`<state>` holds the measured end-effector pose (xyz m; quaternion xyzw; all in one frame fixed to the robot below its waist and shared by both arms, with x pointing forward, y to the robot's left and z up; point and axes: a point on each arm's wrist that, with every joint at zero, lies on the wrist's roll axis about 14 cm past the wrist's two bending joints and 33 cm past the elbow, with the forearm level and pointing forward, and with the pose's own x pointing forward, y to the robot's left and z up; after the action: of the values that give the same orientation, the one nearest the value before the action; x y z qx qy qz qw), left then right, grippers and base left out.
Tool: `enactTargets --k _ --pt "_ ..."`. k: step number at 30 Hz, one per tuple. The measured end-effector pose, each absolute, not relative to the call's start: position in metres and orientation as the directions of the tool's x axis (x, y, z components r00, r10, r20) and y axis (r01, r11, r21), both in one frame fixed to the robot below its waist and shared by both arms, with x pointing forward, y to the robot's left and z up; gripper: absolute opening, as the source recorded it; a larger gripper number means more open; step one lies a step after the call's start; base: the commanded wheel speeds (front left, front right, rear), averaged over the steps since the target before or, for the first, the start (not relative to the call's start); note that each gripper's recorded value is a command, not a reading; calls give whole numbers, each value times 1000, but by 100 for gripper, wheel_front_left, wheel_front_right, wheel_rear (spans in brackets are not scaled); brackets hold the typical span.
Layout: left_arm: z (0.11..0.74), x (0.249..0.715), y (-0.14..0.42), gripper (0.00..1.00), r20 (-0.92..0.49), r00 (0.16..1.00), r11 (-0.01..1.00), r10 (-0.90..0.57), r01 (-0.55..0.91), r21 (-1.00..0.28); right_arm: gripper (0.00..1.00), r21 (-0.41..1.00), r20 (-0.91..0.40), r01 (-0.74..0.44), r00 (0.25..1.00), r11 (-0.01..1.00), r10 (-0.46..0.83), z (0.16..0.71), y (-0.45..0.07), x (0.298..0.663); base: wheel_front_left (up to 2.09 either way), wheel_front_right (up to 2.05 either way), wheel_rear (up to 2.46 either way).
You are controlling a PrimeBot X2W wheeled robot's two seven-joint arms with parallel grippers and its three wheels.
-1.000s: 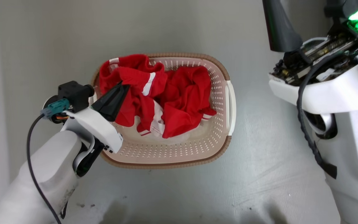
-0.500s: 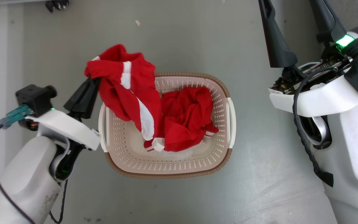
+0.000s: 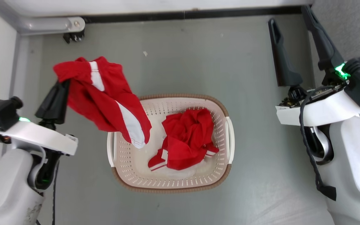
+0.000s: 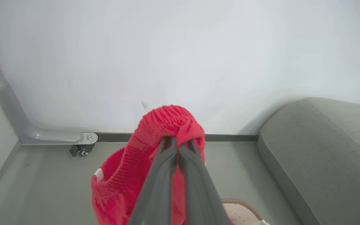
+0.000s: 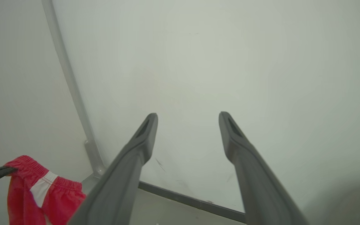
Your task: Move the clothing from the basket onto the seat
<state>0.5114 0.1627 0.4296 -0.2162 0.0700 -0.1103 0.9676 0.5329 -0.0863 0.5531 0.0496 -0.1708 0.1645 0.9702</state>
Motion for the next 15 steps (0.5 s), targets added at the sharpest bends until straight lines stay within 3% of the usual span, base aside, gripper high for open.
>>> enactTargets --k 15 --pt "515 493 209 0 132 987 927 -96 137 -348 100 58 338 -302 903 952 266 570 -101 499 0 0 0"
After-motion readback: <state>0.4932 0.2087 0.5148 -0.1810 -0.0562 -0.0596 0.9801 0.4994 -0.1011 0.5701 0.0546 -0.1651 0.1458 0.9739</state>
